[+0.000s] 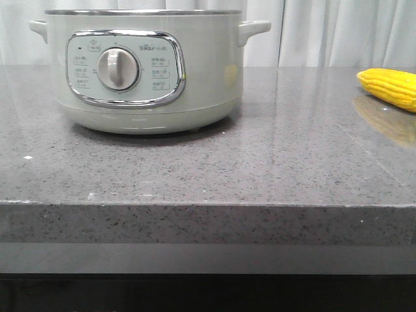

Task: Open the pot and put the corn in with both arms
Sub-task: 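Lower the right gripper over the yellow corn and grasp it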

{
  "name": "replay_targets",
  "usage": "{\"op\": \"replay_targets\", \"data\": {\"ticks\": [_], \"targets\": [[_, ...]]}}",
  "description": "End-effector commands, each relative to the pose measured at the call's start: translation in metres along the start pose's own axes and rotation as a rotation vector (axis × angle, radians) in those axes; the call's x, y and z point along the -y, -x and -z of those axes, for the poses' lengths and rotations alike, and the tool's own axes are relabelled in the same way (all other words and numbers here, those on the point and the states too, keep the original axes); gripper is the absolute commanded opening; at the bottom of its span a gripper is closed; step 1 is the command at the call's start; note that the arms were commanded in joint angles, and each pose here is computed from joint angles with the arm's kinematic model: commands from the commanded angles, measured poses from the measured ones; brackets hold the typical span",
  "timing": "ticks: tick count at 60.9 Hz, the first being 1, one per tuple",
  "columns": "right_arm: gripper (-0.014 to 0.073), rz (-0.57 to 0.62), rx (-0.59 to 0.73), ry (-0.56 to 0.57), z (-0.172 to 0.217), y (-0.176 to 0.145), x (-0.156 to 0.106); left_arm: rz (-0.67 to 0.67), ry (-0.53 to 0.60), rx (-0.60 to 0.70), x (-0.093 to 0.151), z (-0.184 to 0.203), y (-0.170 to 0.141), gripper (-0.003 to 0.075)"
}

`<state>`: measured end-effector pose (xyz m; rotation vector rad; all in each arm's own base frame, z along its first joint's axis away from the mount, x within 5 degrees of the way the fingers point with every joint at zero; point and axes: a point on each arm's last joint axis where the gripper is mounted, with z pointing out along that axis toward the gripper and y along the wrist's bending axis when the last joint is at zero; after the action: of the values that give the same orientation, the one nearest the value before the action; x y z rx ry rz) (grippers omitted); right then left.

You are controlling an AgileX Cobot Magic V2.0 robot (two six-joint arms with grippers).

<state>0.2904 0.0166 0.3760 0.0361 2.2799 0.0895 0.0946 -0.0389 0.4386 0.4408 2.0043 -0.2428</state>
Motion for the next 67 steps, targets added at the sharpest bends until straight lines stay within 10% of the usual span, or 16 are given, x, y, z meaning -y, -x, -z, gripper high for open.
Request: {"op": "replay_targets", "data": {"ticks": [1, 67], "targets": [[0.0529, 0.001, 0.048, -0.017, 0.003, 0.034, 0.004, 0.01, 0.006, 0.185, 0.0, 0.011, 0.02, 0.0064], [0.061, -0.004, -0.346, -0.082, -0.168, 0.069, 0.045, 0.01, 0.008, 0.196, 0.0, 0.012, 0.021, 0.0064]]}}
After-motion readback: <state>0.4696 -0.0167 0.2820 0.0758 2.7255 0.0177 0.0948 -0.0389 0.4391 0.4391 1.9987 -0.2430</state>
